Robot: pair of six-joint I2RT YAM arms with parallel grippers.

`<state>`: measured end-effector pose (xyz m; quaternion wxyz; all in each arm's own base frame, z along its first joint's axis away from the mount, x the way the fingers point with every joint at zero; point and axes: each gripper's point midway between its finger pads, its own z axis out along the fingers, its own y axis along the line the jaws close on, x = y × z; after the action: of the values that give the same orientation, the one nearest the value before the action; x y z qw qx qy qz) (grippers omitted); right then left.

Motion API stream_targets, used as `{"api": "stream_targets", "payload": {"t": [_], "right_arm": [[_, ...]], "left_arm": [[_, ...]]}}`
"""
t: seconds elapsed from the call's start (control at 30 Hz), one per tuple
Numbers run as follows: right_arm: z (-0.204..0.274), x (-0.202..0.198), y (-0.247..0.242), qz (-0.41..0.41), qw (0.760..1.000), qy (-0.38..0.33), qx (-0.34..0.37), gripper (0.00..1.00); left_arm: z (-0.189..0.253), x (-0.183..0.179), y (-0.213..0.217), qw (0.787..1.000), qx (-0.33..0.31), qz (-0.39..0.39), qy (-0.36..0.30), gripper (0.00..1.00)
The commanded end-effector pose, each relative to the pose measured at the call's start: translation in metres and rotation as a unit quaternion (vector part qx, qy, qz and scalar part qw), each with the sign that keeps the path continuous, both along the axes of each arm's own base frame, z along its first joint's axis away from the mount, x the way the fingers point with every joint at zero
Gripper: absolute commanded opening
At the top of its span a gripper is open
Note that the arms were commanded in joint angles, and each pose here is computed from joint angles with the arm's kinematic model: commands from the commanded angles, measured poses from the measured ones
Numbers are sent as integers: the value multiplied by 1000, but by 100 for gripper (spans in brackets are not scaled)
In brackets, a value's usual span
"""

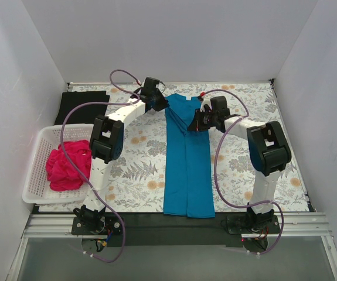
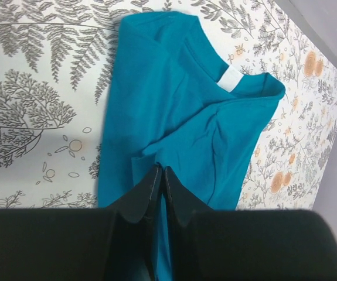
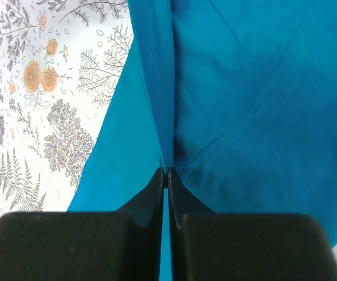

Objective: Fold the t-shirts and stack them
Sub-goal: Fold the tshirt

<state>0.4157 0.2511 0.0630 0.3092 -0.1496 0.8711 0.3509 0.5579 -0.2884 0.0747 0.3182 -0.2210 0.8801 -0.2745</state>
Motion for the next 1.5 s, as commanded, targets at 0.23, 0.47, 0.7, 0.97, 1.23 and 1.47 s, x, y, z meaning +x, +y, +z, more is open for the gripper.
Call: {"api": "stream_targets", "payload": {"t": [0.23, 0.47, 0.7, 0.97, 1.23, 1.47], "right_arm": [[-6, 8, 0, -13, 1000, 16, 21, 9], [4, 14, -6, -27, 999, 2, 19, 23], [19, 20, -18, -52, 998, -30, -1, 38], [55, 24, -33, -83, 992, -88, -21, 43], [58, 0, -31, -61, 995, -75, -4, 46], [50, 0, -25, -55, 997, -55, 7, 45]], "left_arm": [[-10, 11, -16, 999, 14, -31, -26, 14], [-10, 13, -18, 998, 13, -34, -46, 27], [25, 13, -13, 996, 7, -25, -89, 48], [81, 8, -5, 989, 6, -17, -150, 64], [112, -42, 11, 986, 30, -34, -163, 60], [92, -81, 31, 988, 58, -45, -137, 48]]}}
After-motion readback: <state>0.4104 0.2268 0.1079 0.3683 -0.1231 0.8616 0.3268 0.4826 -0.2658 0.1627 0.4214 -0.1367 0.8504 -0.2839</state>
